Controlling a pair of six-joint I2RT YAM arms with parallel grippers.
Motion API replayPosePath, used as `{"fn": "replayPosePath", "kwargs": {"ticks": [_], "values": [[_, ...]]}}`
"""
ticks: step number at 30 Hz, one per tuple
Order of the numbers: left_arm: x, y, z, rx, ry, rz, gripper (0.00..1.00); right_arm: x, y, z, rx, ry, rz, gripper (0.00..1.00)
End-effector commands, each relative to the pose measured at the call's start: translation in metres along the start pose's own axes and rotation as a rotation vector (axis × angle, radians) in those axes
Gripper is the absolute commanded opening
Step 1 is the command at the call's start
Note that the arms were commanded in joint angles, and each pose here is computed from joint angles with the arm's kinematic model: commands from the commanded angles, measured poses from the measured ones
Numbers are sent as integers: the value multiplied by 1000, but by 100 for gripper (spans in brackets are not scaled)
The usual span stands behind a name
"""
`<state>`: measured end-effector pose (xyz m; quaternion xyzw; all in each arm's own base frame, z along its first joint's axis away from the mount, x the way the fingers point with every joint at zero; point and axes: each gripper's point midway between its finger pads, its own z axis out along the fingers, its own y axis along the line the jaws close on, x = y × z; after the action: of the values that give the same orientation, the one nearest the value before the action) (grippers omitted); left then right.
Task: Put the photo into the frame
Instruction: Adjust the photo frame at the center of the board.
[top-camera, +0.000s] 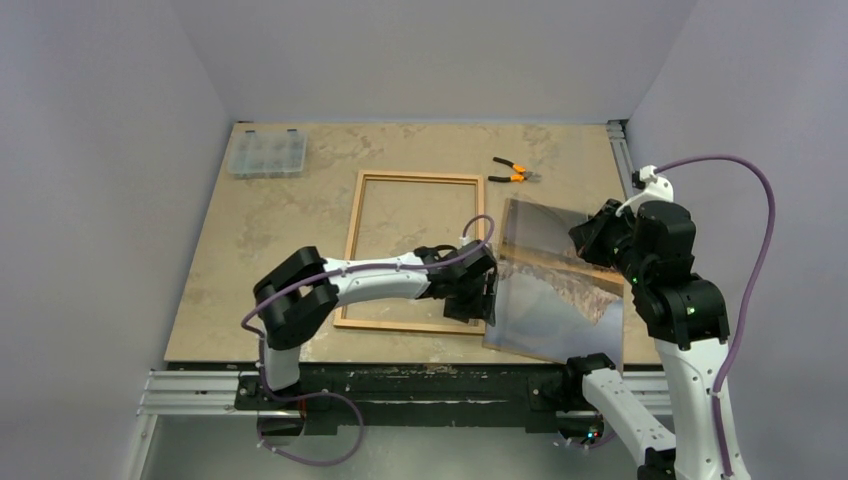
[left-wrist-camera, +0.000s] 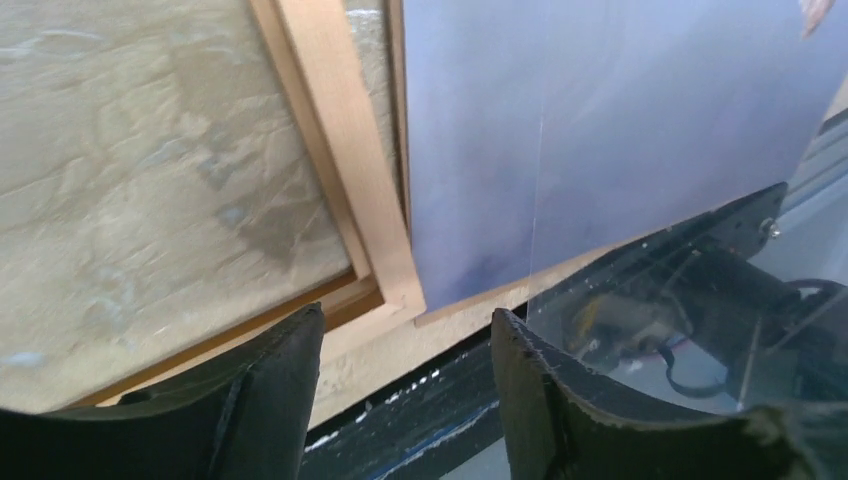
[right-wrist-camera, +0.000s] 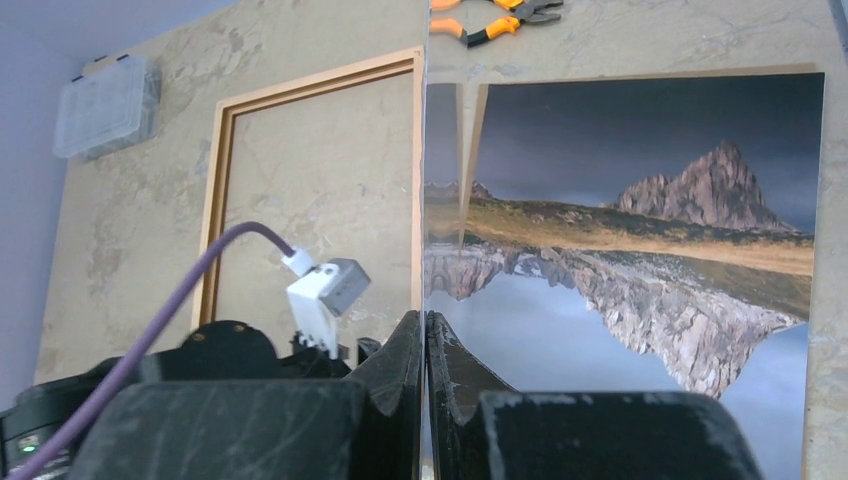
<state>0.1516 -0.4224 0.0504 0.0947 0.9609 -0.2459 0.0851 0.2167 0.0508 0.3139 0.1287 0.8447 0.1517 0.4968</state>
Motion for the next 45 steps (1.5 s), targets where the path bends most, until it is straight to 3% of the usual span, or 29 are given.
{"fn": "replayPosePath", "kwargs": {"ticks": [1,6,13,20,24,32,45], "values": [[-26,2,-43,89,-93,-34,66,-14,5,-8,-14,-47,-14,0],[-41,42,-76,105,-171,-74,79,-9,5,-1,-20,-29,-13,0],[-55,127,-122,-17,-257,-130,80,-1,17,5,-88,10,4,0],[-41,237,-163,-327,-322,-257,76,-1,28,6,-138,28,15,0],[-22,281,-169,-520,-277,-310,75,0,31,8,-155,37,23,0],[-6,296,-132,-502,-156,-387,70,0,38,5,-187,45,37,0],[8,283,-117,-388,-110,-411,34,-4,53,2,-256,54,67,0]]}}
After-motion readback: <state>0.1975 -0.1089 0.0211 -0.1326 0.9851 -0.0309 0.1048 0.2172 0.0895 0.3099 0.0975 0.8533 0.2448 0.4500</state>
